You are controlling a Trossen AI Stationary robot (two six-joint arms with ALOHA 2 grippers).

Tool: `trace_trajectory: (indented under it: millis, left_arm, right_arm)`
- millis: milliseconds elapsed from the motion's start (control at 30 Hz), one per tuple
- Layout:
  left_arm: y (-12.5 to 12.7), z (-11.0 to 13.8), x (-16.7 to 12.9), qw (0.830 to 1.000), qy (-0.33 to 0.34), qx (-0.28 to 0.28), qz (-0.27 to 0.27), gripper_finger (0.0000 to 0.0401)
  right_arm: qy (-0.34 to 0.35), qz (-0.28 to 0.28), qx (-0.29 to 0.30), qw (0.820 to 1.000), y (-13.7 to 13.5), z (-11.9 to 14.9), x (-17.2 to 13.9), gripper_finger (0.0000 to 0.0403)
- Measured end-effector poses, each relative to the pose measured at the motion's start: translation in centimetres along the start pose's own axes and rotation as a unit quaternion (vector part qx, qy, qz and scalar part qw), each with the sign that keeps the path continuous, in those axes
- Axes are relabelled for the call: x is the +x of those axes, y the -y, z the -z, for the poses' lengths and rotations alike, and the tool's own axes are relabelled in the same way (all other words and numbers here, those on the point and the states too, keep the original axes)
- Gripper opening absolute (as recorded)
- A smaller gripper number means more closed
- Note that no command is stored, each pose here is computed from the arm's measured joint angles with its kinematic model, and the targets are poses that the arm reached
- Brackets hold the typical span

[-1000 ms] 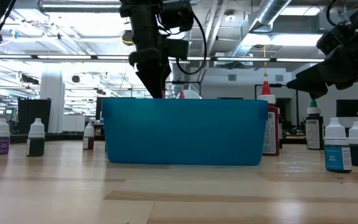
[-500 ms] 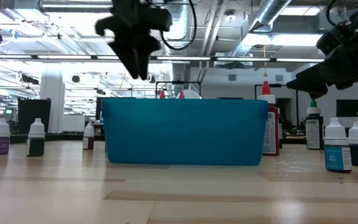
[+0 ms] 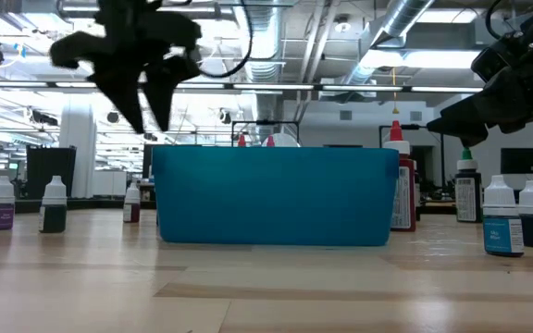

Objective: Pick & Place food coloring
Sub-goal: Put the small yellow food coloring bottle into the blue bin

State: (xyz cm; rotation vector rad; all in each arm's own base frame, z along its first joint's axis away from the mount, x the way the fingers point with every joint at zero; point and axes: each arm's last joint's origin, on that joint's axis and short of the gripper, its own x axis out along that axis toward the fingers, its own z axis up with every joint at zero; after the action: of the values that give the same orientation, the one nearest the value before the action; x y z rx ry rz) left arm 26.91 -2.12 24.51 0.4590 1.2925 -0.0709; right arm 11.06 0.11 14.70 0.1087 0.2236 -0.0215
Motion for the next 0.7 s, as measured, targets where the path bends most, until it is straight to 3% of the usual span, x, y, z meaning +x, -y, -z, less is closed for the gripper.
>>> trace_trajectory:
  millis: [233, 433, 700]
  left_arm:
    - [0.6, 2.1, 1.7, 0.999, -0.005, -0.036, -0.001, 0.0196]
    - [1.0, 2.6, 3.1, 1.000, 0.009, -0.028, 0.004, 0.0197]
    - [0.9, 3.7, 5.5, 0.998, 0.020, -0.066, 0.007, 0.0197]
  right_arm:
    - [0.000, 0.000, 0.000, 1.000, 0.0, 0.0, 0.0, 0.0184]
    - [0.000, 0.000, 0.000, 1.000, 0.0, 0.0, 0.0, 0.0184]
    - [0.000, 0.000, 0.000, 1.000, 0.0, 0.0, 0.0, 0.0184]
